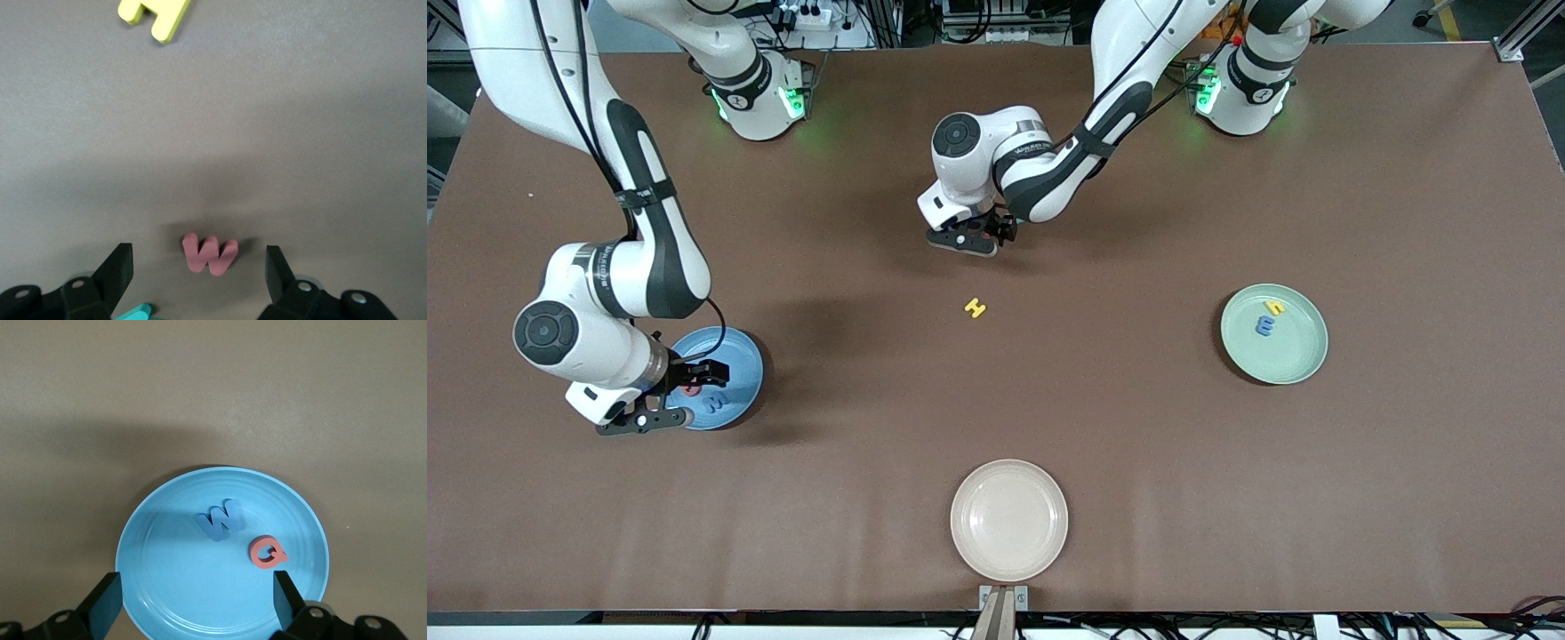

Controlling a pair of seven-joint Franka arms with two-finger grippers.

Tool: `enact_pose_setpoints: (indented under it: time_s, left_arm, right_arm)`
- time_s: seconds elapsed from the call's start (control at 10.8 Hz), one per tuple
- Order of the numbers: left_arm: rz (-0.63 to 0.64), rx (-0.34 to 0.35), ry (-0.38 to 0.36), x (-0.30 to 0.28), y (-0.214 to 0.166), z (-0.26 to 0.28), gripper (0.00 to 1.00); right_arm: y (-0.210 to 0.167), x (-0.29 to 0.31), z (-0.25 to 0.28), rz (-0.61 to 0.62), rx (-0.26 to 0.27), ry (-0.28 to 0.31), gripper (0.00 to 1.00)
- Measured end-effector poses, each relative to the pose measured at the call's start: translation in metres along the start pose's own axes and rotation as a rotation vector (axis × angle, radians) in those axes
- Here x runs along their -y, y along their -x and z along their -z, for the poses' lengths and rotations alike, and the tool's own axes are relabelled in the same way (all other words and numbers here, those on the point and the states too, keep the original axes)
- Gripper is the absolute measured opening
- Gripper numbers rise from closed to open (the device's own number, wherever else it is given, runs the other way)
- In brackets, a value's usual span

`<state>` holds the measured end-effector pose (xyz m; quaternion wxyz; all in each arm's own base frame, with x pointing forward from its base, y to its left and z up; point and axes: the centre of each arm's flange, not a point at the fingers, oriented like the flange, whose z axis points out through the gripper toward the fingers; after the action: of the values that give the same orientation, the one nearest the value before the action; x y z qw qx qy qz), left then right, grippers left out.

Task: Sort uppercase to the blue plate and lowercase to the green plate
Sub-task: 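Grasp the pink foam w letter with the left gripper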

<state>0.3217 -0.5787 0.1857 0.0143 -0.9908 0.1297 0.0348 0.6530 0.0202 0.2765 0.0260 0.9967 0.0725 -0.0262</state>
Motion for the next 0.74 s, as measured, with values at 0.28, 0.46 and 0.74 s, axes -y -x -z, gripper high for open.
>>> enact_pose_setpoints:
  time_s: [0.28, 0.46, 0.74]
  left_arm:
    - [0.009, -0.006, -0.001, -0.003, 0.0027, -0.0042, 0.84]
    - [0.014, -0.01, -0.002, -0.004, 0.0036, -0.0054, 0.79]
    - [0.019, -0.01, 0.0, -0.0042, 0.0036, -0.0066, 0.74]
  right_arm:
    - [0.0006, 0.0005, -0.0011, 0.001, 0.003, -0.001, 1.0]
    - [0.0008, 0.0006, -0.0014, 0.001, 0.003, -0.001, 1.0]
    - [0.0009, 0.0006, -0.0015, 0.001, 0.003, -0.001, 1.0]
